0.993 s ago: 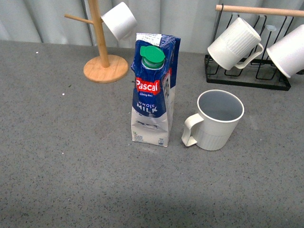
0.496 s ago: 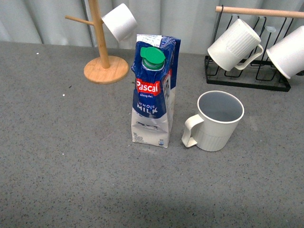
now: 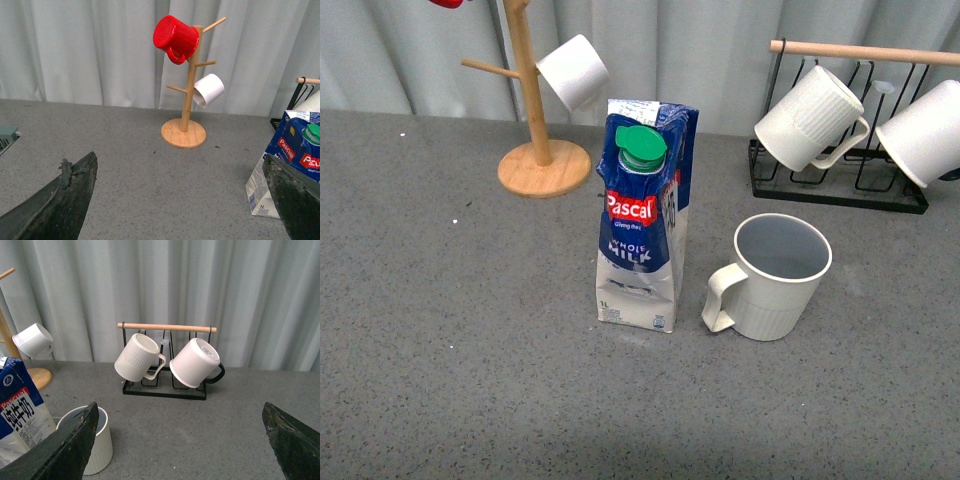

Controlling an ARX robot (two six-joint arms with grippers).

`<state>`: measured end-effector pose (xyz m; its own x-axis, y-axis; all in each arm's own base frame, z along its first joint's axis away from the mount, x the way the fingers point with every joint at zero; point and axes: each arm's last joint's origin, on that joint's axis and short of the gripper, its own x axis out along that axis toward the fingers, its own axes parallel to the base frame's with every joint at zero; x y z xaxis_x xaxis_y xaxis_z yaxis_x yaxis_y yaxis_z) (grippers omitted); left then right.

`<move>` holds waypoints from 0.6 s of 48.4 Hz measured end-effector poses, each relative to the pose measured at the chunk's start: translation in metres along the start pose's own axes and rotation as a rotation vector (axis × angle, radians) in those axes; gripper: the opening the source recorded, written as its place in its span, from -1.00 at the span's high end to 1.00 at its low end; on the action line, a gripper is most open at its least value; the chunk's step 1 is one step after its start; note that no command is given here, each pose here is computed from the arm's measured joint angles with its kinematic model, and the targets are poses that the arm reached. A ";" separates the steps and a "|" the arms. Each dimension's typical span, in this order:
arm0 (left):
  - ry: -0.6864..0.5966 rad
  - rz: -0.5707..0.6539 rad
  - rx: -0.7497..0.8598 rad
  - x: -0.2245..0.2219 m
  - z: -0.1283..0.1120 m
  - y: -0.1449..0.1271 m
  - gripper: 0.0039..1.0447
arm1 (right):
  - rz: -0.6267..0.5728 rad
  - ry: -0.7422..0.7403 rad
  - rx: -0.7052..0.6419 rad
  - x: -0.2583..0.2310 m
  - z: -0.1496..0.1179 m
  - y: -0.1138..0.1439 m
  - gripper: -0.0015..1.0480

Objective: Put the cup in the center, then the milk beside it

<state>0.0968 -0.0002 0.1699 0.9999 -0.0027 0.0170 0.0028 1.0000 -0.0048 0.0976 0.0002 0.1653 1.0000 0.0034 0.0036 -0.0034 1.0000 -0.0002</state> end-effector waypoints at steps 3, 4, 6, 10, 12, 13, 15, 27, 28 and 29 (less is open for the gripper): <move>0.000 0.000 0.000 0.000 0.000 0.000 -0.88 | 0.000 0.000 0.000 0.000 0.000 0.000 -0.83; 0.000 0.000 0.000 0.000 0.000 0.000 -0.88 | 0.000 0.000 0.000 0.000 0.000 0.000 -0.83; 0.000 0.000 0.000 0.000 0.000 0.000 -0.88 | 0.000 0.000 0.000 0.000 0.000 0.000 -0.83; 0.000 0.000 0.000 0.000 0.000 0.000 -0.88 | 0.000 0.000 0.000 0.000 0.000 0.000 -0.83; 0.000 0.000 0.000 0.000 0.000 0.000 -0.88 | 0.000 0.000 0.000 0.000 0.000 0.000 -0.83; 0.000 0.000 0.000 0.000 0.000 0.000 -0.88 | 0.000 0.000 0.000 0.000 0.000 0.000 -0.83; 0.000 0.000 0.000 0.000 0.000 0.000 -0.88 | 0.000 0.000 0.000 0.000 0.000 0.000 -0.83; 0.000 0.000 0.000 0.000 0.000 0.000 -0.88 | 0.000 0.000 0.000 0.000 0.000 0.000 -0.83; 0.000 0.000 0.000 0.000 0.000 0.000 -0.88 | 0.000 0.000 0.000 0.000 0.000 0.000 -0.83; 0.000 0.000 0.000 0.000 0.000 0.000 -0.88 | 0.000 0.000 0.000 0.000 0.000 0.000 -0.83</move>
<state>0.0968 -0.0002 0.1699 0.9999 -0.0027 0.0170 0.0028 1.0000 -0.0048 0.0976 0.0002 0.1653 1.0000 0.0034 0.0036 -0.0034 1.0000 -0.0002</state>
